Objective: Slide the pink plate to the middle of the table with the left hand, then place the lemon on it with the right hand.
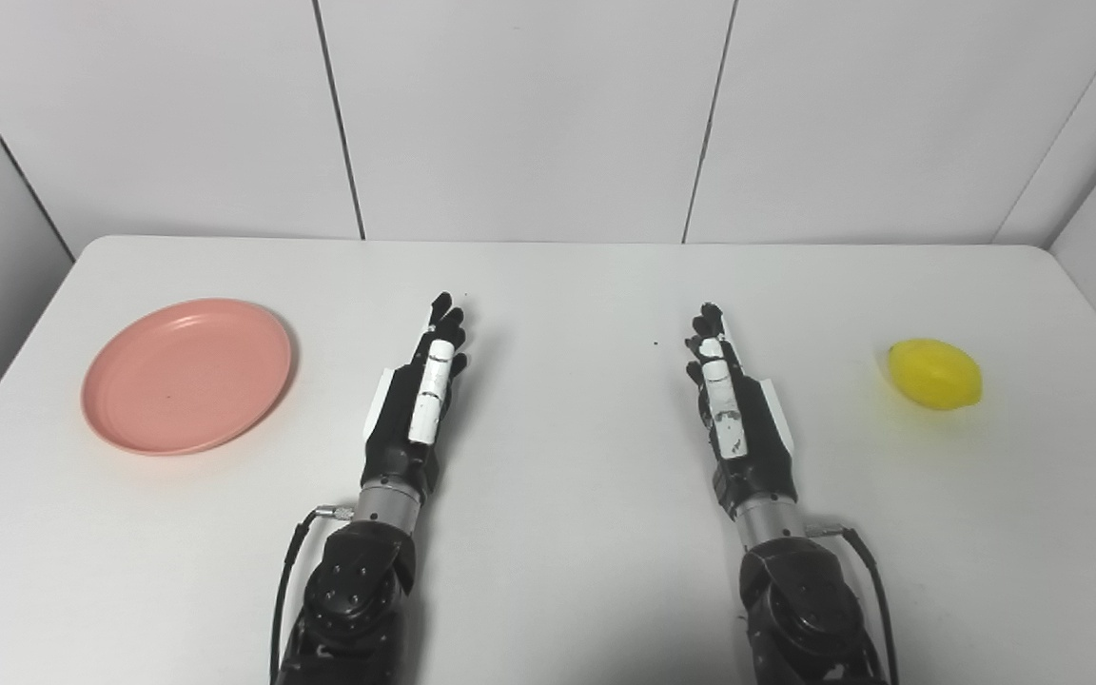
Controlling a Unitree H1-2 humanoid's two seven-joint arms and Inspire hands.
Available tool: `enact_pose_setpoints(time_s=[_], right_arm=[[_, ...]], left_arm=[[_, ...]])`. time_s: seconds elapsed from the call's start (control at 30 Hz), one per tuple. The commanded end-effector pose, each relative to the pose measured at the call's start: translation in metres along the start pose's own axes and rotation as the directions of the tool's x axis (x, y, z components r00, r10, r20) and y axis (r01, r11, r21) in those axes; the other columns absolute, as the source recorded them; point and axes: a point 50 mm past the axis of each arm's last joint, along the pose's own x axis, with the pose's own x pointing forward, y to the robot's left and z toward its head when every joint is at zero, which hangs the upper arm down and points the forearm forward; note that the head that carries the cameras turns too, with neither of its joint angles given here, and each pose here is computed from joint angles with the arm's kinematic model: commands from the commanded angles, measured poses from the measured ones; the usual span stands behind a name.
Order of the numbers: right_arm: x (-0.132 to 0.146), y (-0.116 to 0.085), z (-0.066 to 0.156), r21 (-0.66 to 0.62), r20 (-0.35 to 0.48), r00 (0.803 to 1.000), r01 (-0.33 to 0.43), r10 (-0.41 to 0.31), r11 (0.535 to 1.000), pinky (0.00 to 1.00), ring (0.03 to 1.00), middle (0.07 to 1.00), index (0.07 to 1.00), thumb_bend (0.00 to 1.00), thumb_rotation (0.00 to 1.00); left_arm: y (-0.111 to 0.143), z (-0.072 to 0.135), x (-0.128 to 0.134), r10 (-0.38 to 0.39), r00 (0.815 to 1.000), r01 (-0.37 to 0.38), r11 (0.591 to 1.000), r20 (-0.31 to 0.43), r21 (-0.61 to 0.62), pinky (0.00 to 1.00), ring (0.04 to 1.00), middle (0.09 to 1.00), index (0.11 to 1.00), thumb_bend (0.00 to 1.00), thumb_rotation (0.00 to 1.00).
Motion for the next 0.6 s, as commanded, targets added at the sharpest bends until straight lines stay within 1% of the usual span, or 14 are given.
enact_pose_setpoints(time_s=[0.0, 0.13, 0.4, 0.57], right_arm=[[0.0076, 0.0054, 0.0201, 0.013, 0.106, 0.994, -0.006, 0.005, 1.000, 1.00, 1.000, 1.000, 1.000, 0.76, 1.00], [0.0080, 0.0051, 0.0201, 0.008, 0.107, 0.994, -0.006, 0.005, 1.000, 1.00, 1.000, 1.000, 1.000, 0.77, 1.00], [0.0076, 0.0049, 0.0200, 0.014, 0.108, 0.994, -0.007, 0.005, 1.000, 1.00, 1.000, 1.000, 1.000, 0.77, 1.00], [0.0053, -0.0004, 0.0185, 0.016, 0.103, 0.995, -0.005, 0.003, 1.000, 1.00, 1.000, 1.000, 1.000, 0.76, 1.00]], left_arm=[[-0.0035, 0.0204, 0.0119, -0.014, 0.997, 0.014, 1.000, 0.072, 0.005, 0.98, 0.991, 0.988, 0.983, 0.67, 1.00], [-0.0037, 0.0203, 0.0119, -0.016, 0.997, 0.016, 1.000, 0.070, 0.000, 0.99, 0.996, 0.992, 0.986, 0.67, 1.00], [-0.0039, 0.0203, 0.0110, -0.019, 0.997, 0.018, 1.000, 0.080, 0.002, 0.97, 0.988, 0.986, 0.979, 0.65, 1.00], [-0.0087, 0.0174, 0.0108, -0.017, 0.992, 0.014, 1.000, 0.121, 0.028, 0.97, 0.981, 0.977, 0.966, 0.65, 1.00]])
